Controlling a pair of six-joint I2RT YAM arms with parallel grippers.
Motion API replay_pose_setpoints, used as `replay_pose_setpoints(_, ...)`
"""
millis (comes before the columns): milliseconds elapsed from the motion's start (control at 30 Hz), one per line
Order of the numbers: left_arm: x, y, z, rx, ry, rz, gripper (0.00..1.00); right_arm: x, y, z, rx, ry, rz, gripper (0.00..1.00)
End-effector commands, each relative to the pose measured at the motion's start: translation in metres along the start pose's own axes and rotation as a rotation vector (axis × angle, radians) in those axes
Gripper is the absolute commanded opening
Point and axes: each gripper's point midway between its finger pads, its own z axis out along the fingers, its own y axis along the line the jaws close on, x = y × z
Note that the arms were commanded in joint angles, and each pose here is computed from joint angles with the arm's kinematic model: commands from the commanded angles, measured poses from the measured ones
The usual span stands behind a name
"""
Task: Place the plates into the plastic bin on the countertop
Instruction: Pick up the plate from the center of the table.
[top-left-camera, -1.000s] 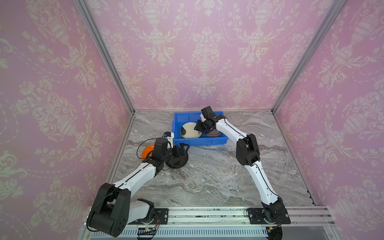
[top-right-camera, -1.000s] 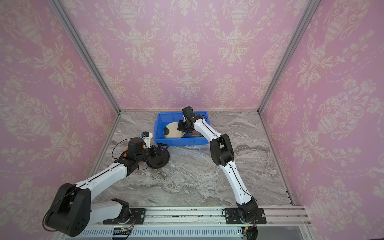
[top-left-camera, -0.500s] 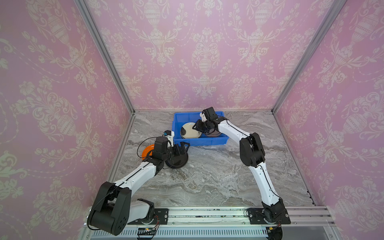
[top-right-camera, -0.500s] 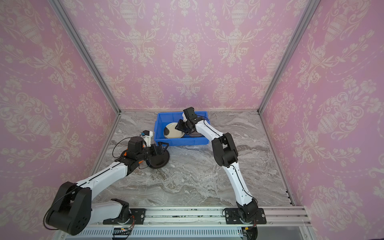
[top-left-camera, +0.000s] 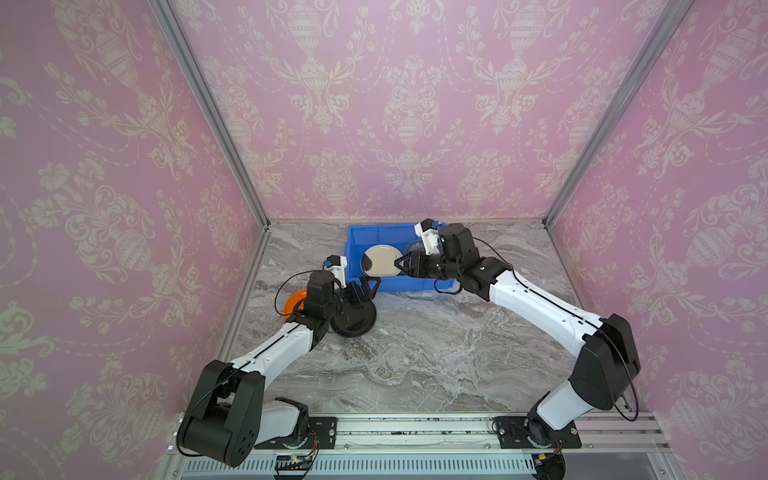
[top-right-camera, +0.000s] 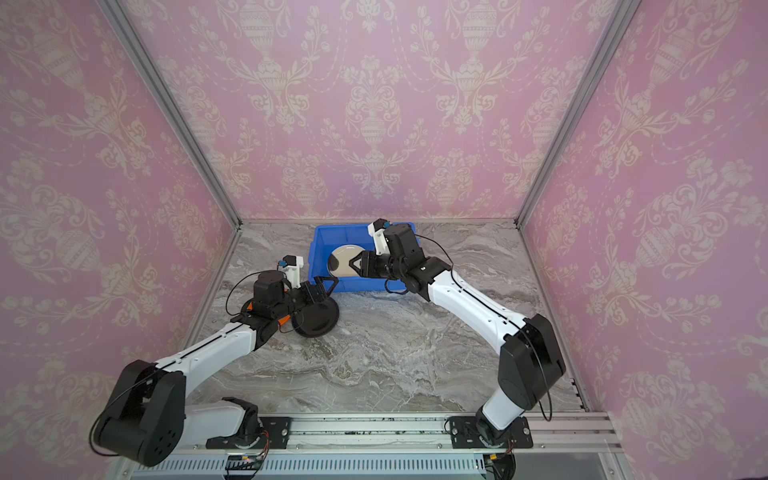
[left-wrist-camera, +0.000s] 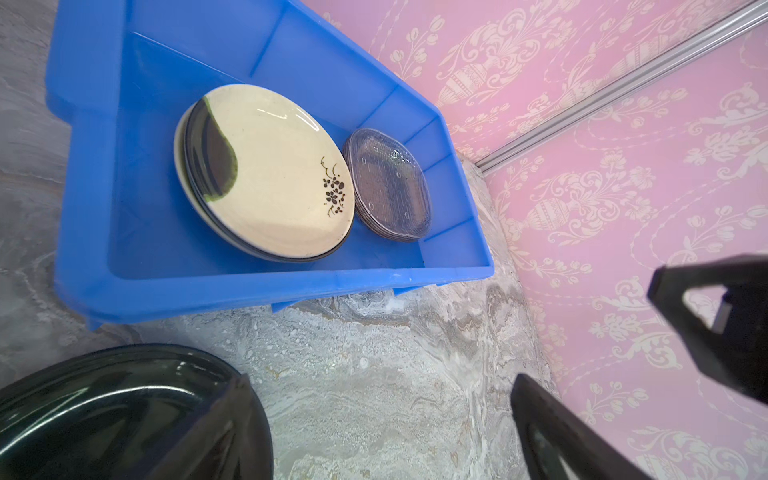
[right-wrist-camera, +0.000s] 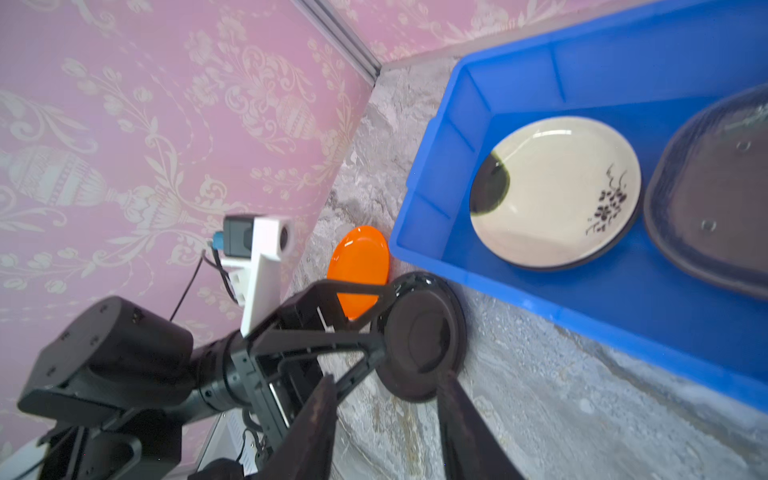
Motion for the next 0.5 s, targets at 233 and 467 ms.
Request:
replay_pose_setpoints(233, 0.006, -0.002, -0.011, 0.019, -0.003, -0.02, 0.99, 0.108, -0.056, 0.009, -0.007, 0.084, 0.242, 0.52)
replay_pose_setpoints(467, 0.013, -0.002, -0.023, 0.004, 0.01, -0.017, 0.99, 0.129, -0.063, 0.044, -0.119, 0.048, 0.408, 0.51)
